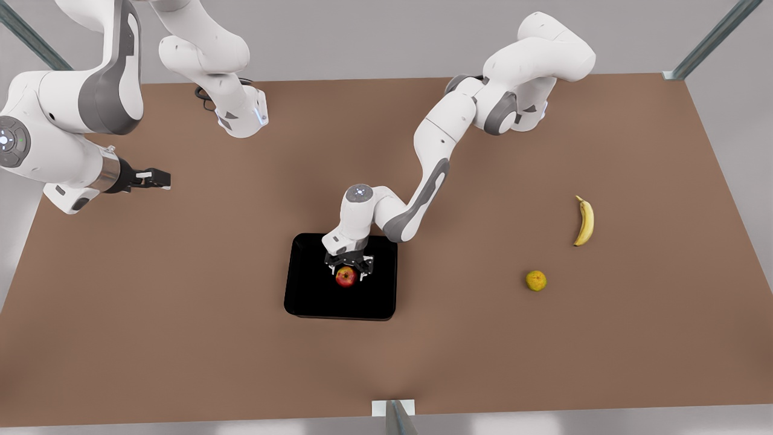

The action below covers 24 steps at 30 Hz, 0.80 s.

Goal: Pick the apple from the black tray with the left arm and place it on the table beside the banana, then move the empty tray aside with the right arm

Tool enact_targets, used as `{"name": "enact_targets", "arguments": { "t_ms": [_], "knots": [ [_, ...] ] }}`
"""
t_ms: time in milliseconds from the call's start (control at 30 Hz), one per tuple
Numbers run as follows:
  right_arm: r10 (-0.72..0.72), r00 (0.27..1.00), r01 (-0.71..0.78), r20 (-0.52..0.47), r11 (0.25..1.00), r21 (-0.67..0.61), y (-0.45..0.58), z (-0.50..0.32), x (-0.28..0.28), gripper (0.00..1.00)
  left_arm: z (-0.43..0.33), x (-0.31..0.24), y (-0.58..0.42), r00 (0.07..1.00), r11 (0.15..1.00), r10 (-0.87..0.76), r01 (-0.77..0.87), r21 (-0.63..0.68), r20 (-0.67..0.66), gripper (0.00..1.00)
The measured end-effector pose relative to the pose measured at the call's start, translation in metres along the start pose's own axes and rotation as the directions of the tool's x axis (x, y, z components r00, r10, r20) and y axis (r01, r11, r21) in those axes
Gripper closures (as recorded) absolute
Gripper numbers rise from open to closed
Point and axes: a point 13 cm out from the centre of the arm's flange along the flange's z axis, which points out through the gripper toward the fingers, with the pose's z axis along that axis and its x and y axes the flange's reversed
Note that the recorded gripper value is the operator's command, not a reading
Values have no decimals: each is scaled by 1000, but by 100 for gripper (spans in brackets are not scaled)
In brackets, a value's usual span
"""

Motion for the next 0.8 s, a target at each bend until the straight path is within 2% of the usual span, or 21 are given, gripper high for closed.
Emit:
{"name": "enact_targets", "arguments": {
  "t_ms": [67, 133, 467, 533, 567, 800],
  "knots": [
    [-1, 1000, 1, 0, 1000, 0, 0, 0, 0, 0, 0, 0, 0, 1000, 1000, 2, -2, 0, 1, 13],
    [-1, 1000, 1, 0, 1000, 0, 1, 0, 0, 0, 0, 1, -2, 1000, 1000, 3, -3, 1, 2, 18],
    [-4, 1000, 4, 0, 1000, 1, 2, 0, 0, 0, -8, -5, -5, 1000, 1000, 0, 0, 7, 7, 22],
    [-5, 1000, 5, 0, 1000, 1, 2, 0, 0, 0, -12, -7, -6, 1000, 1000, -3, 2, 8, 7, 30],
    [-5, 1000, 5, 0, 1000, 1, 2, 0, 0, 0, -12, -7, -7, 1000, 1000, -4, 4, 8, 5, 31],
    [-4, 1000, 4, 0, 1000, 1, 2, 0, 0, 0, -34, -23, -12, 999, 999, -34, 34, 24, 8, 31]
  ]
}}
